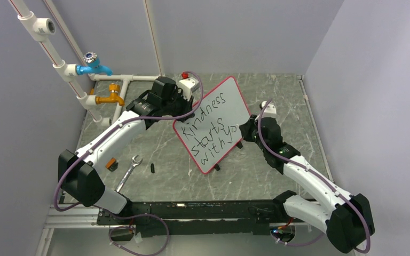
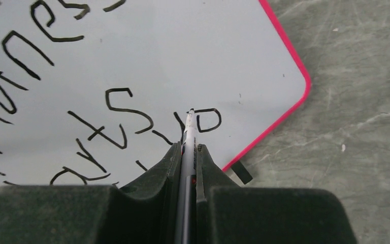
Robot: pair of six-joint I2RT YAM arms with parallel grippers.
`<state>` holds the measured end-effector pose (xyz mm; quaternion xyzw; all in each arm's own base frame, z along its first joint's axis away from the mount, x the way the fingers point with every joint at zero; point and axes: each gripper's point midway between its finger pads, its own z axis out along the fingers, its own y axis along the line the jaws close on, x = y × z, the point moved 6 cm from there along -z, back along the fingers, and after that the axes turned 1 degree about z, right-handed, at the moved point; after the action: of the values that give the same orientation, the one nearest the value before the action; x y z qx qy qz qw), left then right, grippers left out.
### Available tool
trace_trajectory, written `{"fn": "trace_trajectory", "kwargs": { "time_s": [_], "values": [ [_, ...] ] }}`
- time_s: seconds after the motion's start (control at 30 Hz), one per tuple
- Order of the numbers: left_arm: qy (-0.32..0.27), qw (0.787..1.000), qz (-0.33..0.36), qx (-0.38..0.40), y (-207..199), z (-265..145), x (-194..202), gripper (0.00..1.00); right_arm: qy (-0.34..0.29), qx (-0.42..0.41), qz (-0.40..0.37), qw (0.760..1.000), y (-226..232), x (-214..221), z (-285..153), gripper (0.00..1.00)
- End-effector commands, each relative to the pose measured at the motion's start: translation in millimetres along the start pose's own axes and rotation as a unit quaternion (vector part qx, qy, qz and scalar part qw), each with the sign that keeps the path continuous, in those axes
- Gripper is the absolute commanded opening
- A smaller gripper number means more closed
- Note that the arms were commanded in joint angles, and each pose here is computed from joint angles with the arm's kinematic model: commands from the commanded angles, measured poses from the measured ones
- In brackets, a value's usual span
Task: Write a sentence on the whiteboard
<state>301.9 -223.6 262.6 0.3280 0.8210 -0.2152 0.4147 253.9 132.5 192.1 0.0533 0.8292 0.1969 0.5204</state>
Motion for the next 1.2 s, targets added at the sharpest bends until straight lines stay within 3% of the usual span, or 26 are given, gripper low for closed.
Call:
{"fn": "trace_trajectory", "kwargs": {
  "time_s": [0.0, 0.7, 1.17],
  "values": [
    [0.12, 0.99, 0.056, -0.054, 15.3, 1.5, 51.3, 0.0, -0.029, 0.02, -0.01, 0.999, 1.0, -19.9, 2.9, 0.0],
    [0.112, 0.99, 0.059, -0.054, 14.3, -2.6, 48.1, 0.0, -0.023, 0.006, 0.003, 1.0, 3.7, -31.3, 45.9, 0.0],
    [0.111, 0.991, 0.058, -0.053, 14.2, -3.0, 47.8, 0.0, 0.013, 0.007, 0.016, 1.0, -9.0, 0.0, 44.1, 0.0]
  ]
}}
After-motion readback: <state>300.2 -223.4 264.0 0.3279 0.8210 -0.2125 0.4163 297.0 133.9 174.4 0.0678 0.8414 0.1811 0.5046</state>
